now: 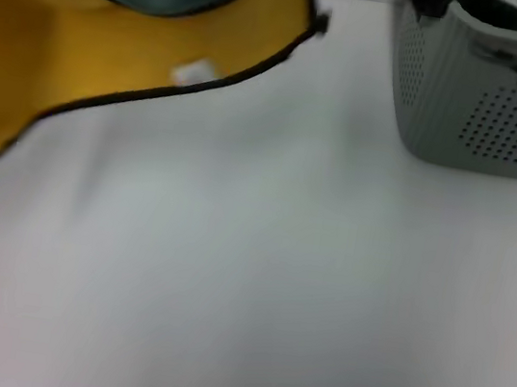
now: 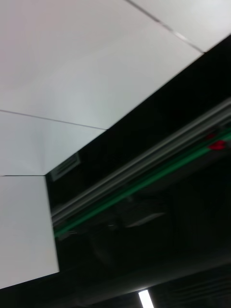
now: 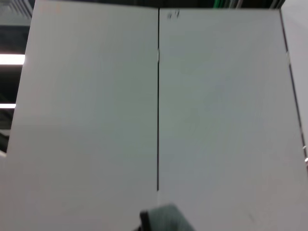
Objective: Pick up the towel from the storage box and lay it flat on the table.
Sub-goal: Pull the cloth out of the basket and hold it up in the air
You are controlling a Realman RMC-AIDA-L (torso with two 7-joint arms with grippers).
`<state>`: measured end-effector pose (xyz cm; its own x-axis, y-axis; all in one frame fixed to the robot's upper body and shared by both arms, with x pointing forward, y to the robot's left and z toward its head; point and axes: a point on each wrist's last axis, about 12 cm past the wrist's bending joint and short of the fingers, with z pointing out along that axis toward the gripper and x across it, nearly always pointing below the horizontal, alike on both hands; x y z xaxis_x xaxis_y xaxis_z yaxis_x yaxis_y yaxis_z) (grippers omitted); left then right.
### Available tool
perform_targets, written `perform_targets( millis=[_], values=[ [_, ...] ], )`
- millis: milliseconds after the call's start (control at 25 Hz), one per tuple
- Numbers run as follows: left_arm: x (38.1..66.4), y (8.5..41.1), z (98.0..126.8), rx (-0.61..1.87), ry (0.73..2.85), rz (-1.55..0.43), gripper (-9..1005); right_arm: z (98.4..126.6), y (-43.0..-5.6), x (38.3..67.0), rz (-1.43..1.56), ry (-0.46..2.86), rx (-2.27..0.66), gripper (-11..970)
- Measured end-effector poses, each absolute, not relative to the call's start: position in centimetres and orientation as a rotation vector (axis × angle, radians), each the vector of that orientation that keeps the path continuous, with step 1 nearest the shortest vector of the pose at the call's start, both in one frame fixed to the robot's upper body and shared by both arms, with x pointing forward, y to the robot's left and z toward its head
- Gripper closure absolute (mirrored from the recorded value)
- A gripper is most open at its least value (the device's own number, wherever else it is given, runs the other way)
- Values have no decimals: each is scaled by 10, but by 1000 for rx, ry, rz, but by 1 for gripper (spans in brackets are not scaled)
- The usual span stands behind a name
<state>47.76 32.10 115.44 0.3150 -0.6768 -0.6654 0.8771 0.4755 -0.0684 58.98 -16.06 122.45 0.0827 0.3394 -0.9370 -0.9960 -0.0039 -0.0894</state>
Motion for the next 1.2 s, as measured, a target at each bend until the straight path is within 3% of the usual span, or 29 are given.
perform_targets(
  millis=[320,640,800,920,1200],
  values=[
    [477,341,1171,320,629,-1017,990,1205,-161,581,1326,950,-1031,300],
    [479,353,1180,321,609,-958,990,1178,-148,565,1344,1032,-1146,304],
    [482,356,1180,296,624,-937,990,1156,-133,551,1206,999,-1310,306],
    [484,358,1178,271,644,-927,990,1141,-117,534,1053,941,-1439,308],
    [487,350,1170,223,676,-911,990,1111,-70,488,383,793,-1568,314]
  ],
)
